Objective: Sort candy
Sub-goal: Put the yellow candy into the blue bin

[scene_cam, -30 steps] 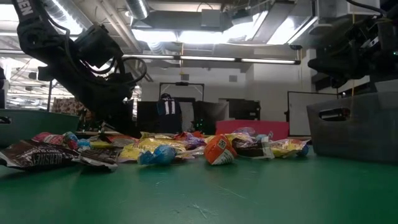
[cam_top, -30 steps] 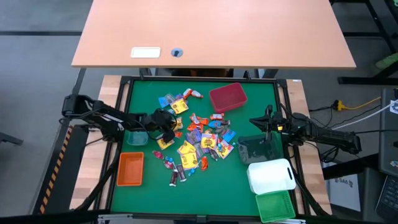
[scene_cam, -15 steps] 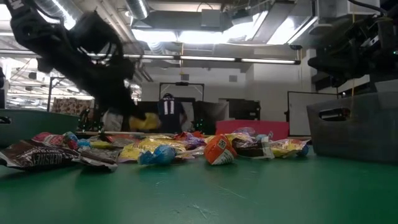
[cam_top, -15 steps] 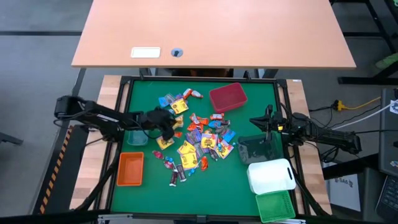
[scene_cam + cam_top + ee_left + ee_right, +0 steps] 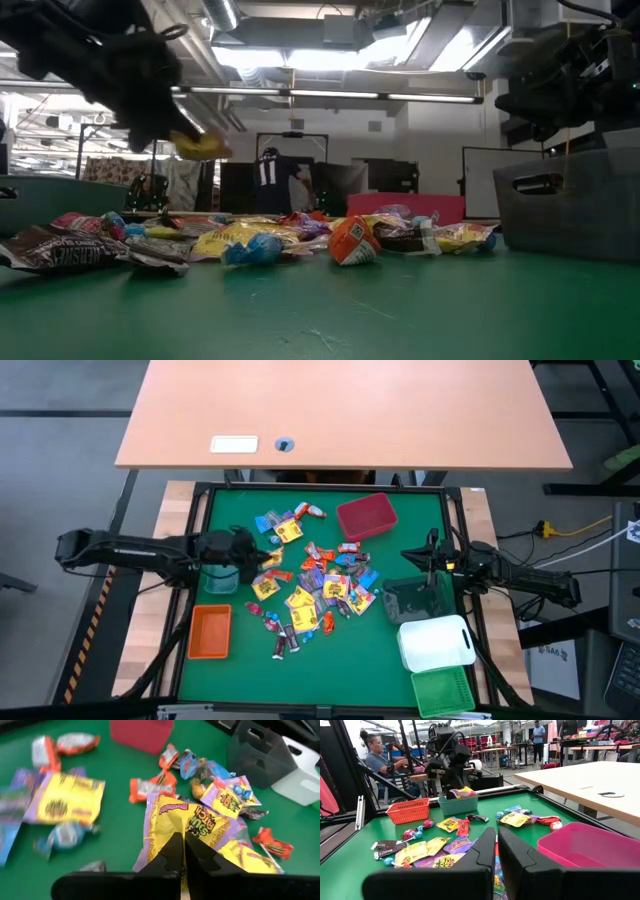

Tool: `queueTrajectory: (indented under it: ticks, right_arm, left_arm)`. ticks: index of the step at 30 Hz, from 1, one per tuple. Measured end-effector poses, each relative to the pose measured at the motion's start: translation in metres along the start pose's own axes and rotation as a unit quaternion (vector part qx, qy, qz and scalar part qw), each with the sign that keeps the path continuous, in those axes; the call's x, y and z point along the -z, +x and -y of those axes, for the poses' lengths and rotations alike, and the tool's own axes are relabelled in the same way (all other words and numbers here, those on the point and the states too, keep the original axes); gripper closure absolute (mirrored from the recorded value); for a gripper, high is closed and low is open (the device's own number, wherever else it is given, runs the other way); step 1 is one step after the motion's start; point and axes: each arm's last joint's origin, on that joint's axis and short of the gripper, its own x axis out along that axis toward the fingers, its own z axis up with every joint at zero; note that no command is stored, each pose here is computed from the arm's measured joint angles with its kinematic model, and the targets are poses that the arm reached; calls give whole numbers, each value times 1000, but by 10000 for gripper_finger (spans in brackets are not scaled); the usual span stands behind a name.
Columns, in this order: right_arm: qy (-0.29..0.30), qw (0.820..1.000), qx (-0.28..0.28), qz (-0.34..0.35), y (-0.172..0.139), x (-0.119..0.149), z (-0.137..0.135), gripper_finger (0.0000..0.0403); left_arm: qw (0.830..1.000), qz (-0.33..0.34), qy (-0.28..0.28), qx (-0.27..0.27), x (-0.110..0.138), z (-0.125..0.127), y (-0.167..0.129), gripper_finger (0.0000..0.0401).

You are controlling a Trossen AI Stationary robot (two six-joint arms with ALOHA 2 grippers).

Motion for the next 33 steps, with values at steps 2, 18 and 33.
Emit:
queueTrajectory:
  ticks: [2,18,33]
  right_arm:
    - [0,1000,0,0,0,0,0,382]
    - [0,1000,0,0,0,0,0,382]
    - [0,1000,0,-1,0,0,0,382]
  left_arm:
    - [1000,-10,-29,2,2,-2,-8,401]
    - [972,-157,-83,-157,-49,13,-91,401]
    - [919,-318,-119,-201,-10,-1,-74,401]
